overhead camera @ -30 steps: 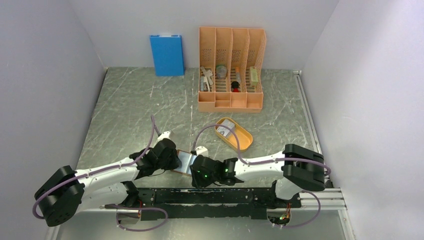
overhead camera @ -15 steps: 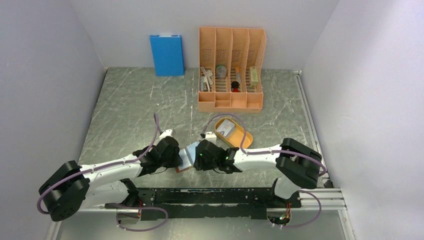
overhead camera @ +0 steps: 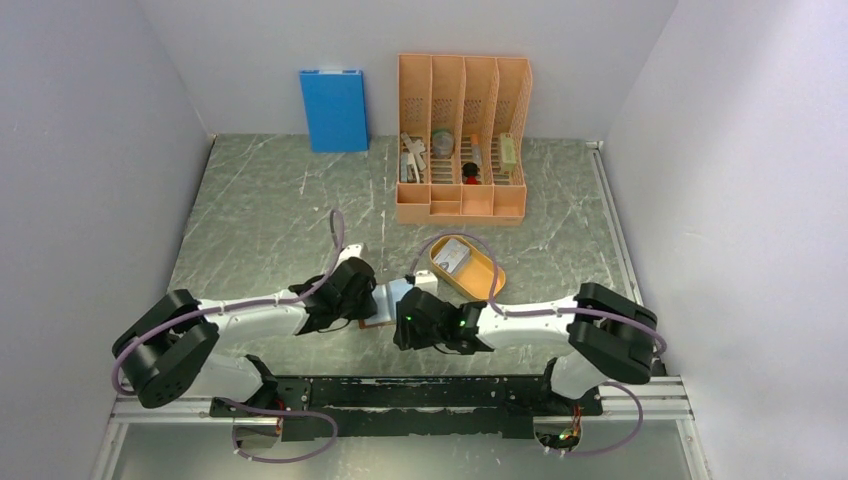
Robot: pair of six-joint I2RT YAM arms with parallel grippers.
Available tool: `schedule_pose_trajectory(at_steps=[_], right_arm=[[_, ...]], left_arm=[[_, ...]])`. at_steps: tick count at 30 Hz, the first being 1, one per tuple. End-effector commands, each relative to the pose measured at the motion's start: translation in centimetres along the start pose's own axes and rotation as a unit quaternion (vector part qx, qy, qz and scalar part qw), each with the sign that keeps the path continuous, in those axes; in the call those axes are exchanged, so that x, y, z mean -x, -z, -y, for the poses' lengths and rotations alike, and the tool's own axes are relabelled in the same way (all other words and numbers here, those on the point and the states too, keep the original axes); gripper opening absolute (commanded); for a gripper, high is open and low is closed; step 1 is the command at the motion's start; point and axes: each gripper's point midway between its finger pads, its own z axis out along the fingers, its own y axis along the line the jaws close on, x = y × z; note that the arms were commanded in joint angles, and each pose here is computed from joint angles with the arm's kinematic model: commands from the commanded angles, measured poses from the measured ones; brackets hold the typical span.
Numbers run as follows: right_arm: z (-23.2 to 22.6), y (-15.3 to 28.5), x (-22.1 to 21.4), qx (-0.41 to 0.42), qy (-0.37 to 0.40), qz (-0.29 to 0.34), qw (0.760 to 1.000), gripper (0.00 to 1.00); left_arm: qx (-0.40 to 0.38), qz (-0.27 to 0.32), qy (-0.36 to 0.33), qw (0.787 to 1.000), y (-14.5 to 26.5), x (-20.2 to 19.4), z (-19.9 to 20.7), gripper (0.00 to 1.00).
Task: Put the credit cards into the card holder
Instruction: Open the card holder at the center of the board.
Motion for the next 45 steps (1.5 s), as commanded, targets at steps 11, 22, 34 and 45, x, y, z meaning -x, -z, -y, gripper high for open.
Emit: schedule_pose_trajectory(at_steps=[11,22,34,45], right_arm=[[-0.3,9.9,9.9,-0.006,-0.031,0.145,0.989,0.60],[8.7,11.4,18.2,-0.128,-0.157,0.251,0.947,0.76],[11.1,9.2,16.5,-0.100,-0.205,0.241,0.943,0.73],[11.2,9.4,14.9,-0.087,-0.204,0.227,0.948,0.72]], left_arm=[[-0.022,0.024,0.003,0.999,3.5,2.4,0.7,0.37],[-0.050,0.098,-0.008,0.994,10.2,6.8,1.7,0.72],[-0.170,0.057,-0.024,0.983,8.4,5.4,6.8,0.53],[-0.018,-0.004,-0.010,1.000,2.4,0.6,0.0,0.26]])
